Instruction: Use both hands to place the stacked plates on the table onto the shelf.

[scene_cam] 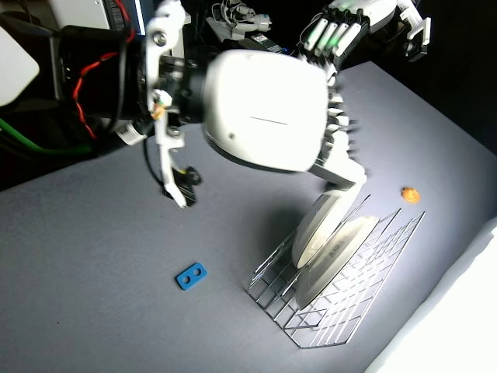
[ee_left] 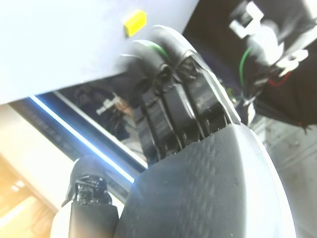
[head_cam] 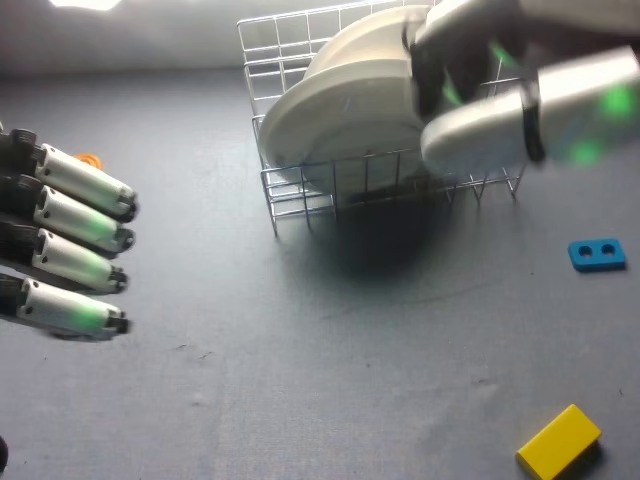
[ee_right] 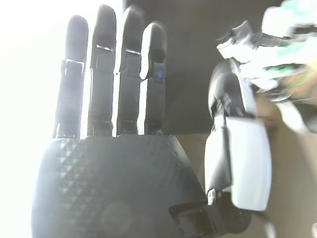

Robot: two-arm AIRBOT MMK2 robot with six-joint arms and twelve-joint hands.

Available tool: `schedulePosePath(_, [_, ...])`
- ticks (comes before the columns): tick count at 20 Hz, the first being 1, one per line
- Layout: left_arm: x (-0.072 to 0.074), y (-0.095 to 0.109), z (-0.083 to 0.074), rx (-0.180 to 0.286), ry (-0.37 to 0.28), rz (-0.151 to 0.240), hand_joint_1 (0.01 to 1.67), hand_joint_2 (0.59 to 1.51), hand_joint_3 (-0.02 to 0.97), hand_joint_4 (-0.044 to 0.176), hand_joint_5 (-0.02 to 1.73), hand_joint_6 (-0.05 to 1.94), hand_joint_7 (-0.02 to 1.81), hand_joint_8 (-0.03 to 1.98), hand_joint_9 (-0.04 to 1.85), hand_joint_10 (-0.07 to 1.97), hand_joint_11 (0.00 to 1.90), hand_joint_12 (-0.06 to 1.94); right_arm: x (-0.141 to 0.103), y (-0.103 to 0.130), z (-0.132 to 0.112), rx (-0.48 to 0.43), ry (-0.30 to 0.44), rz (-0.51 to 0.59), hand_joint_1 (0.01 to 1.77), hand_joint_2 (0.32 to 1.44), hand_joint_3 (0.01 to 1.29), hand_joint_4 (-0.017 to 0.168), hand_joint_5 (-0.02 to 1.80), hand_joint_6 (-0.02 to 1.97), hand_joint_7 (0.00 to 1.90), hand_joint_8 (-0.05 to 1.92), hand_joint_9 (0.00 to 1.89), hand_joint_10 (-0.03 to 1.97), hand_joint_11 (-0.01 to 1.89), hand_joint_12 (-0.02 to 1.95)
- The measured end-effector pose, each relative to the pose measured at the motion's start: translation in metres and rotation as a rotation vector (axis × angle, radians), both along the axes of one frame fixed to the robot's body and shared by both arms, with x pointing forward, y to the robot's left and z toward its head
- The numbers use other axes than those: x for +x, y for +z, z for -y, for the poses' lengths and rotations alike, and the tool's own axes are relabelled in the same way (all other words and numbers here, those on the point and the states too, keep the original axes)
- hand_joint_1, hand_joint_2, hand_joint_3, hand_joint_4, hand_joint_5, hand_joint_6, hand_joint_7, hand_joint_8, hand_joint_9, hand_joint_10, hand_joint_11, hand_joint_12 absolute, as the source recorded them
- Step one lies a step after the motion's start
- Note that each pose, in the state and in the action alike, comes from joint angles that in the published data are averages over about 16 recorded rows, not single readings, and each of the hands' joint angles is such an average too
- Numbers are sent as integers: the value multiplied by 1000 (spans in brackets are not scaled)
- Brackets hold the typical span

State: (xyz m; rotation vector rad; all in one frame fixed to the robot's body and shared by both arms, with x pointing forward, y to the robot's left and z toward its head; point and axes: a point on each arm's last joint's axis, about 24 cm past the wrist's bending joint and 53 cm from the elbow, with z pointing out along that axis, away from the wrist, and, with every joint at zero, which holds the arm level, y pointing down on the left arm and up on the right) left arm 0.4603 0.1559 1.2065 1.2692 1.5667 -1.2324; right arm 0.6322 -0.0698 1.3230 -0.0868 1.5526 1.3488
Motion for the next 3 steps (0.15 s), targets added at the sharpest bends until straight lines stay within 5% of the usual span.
schedulePosePath(3, [0, 0, 0, -2, 2, 0, 20, 1171, 10, 34, 753, 991, 863, 1043, 810, 1153, 722, 1228, -16, -6, -3, -33, 26, 22, 369, 1098, 11, -3, 755, 802, 825, 928, 797, 946, 617, 1563])
